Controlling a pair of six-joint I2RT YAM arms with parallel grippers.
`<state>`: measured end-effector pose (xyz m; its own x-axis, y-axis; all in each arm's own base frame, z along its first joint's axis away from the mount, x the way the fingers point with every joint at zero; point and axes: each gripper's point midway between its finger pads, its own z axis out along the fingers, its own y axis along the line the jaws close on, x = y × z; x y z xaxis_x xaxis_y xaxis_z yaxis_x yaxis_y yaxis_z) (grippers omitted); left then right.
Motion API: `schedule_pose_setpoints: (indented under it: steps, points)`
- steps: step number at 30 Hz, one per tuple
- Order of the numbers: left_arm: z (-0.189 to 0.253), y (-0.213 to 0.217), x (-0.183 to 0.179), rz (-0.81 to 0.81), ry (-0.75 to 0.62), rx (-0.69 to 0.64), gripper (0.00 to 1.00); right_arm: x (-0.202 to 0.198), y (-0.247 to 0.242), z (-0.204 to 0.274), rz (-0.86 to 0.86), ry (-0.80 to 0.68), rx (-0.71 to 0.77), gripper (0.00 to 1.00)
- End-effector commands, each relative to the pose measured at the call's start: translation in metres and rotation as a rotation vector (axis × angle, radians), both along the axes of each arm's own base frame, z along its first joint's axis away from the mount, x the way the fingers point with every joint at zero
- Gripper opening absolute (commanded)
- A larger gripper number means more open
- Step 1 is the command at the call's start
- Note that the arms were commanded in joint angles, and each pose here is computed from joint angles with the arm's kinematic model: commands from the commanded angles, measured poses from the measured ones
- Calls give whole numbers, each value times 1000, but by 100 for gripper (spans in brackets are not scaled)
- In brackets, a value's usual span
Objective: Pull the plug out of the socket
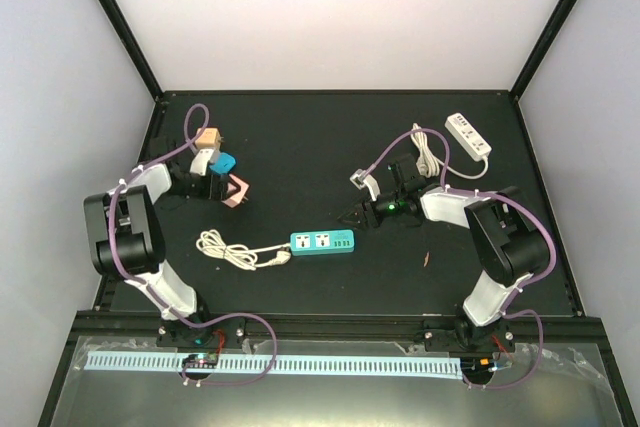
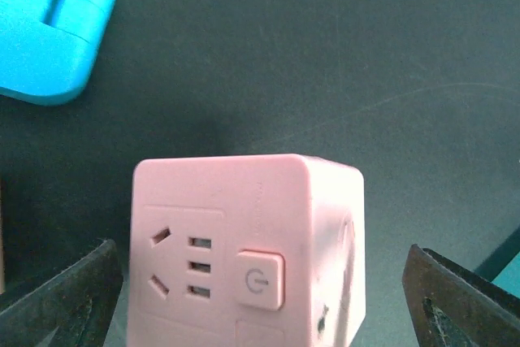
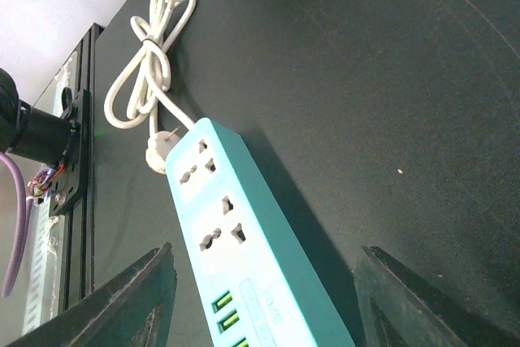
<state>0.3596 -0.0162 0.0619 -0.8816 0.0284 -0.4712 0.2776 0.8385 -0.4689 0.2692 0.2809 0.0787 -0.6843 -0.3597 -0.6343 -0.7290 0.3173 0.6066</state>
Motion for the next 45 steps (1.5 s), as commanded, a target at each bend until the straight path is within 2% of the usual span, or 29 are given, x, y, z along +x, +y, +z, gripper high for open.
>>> schedule_pose_setpoints:
  steps: [1,8,14,20,29,34,39,45]
  points:
    - [24,14,10,27,-118,89,98,6,4,11,10,-55,21,64]
    - [39,20,12,16,-191,162,99,10,4,18,16,-113,8,65]
    - [63,22,13,10,-270,203,99,14,9,32,53,-265,-54,76]
    - [89,17,12,2,-337,193,99,6,27,35,194,-412,-174,80]
    - [107,11,4,25,-360,151,99,-18,67,26,394,-610,-338,93]
    - [122,18,7,43,-386,186,99,-41,96,15,505,-663,-388,93]
    - [144,27,10,79,-433,203,99,-58,122,5,580,-698,-416,89]
    - [151,38,10,125,-415,113,99,-75,152,-2,641,-669,-412,86]
